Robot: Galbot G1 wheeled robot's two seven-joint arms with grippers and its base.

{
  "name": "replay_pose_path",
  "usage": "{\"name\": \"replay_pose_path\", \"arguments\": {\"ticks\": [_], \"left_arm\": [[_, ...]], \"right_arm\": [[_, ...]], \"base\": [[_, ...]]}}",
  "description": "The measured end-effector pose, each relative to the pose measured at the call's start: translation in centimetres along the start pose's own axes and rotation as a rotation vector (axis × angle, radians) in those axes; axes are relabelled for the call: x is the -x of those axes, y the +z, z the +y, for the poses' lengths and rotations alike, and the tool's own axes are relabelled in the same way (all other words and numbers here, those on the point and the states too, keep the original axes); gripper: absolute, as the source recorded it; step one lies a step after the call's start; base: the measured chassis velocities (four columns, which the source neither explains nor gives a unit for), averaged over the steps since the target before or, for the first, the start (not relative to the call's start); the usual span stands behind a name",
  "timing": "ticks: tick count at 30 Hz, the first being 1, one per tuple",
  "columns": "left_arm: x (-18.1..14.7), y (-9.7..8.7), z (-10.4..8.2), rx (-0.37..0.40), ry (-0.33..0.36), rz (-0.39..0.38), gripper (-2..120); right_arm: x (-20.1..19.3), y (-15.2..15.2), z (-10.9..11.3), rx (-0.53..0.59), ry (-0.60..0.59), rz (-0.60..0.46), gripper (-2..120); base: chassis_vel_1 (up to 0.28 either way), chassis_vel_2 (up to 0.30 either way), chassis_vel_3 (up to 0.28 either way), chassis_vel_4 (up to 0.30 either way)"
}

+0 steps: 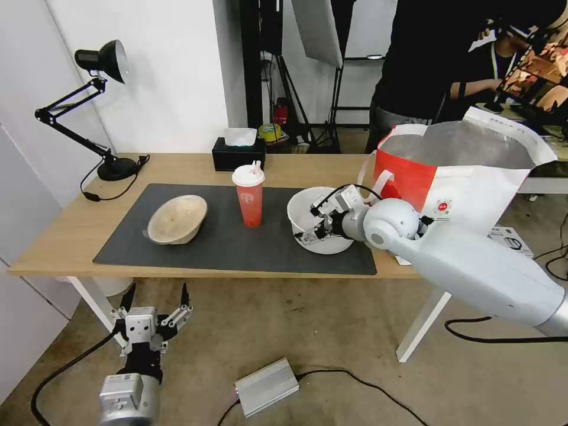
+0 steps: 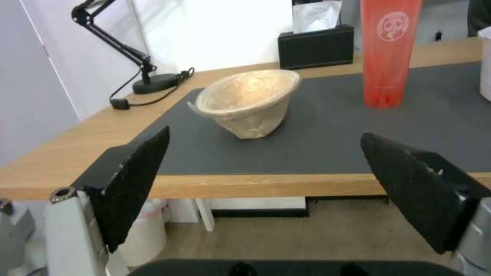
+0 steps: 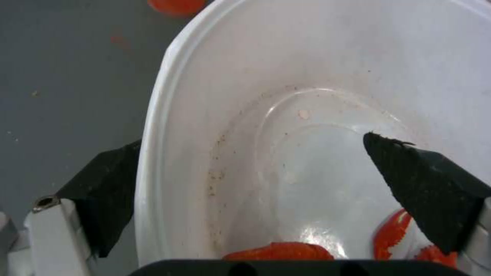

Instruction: Pick up the trash from the table and place it into the takeout bag.

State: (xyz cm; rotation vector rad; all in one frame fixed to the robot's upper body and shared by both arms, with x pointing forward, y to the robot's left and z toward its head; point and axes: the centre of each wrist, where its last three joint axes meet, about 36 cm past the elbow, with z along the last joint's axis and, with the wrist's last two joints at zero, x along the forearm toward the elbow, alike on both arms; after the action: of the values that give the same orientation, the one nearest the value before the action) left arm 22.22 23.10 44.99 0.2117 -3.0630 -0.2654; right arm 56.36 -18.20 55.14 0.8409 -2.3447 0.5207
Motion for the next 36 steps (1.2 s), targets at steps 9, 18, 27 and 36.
{"name": "replay_pose_path", "arguments": {"ticks": [9,18,27,36], "left_arm": [[0.0,0.0,0.0,0.000,-0.002,-0.002,100],[0.0,0.0,0.0,-0.001,-0.002,-0.003,100],[0.0,-0.1,0.0,-0.002,-0.002,-0.004,100],[0.0,-0.1,0.0,-0.002,-0.002,-0.007,100]], "right_arm": [[0.4,-0.3,0.6,0.000,-0.004,-0.005,100],[1.0,-0.4,1.2,0.004,-0.003,-0.005,83],[1.7,-0.2,1.9,0.013,-0.011,-0.001,49],[2.1,-0.4,2.2,0.025,-0.014,-0.001,18]], "base": [[0.000,0.000,0.000,0.000],[0.000,0.000,0.000,0.000],[0.000,0.000,0.000,0.000],[0.000,0.000,0.000,0.000]]}}
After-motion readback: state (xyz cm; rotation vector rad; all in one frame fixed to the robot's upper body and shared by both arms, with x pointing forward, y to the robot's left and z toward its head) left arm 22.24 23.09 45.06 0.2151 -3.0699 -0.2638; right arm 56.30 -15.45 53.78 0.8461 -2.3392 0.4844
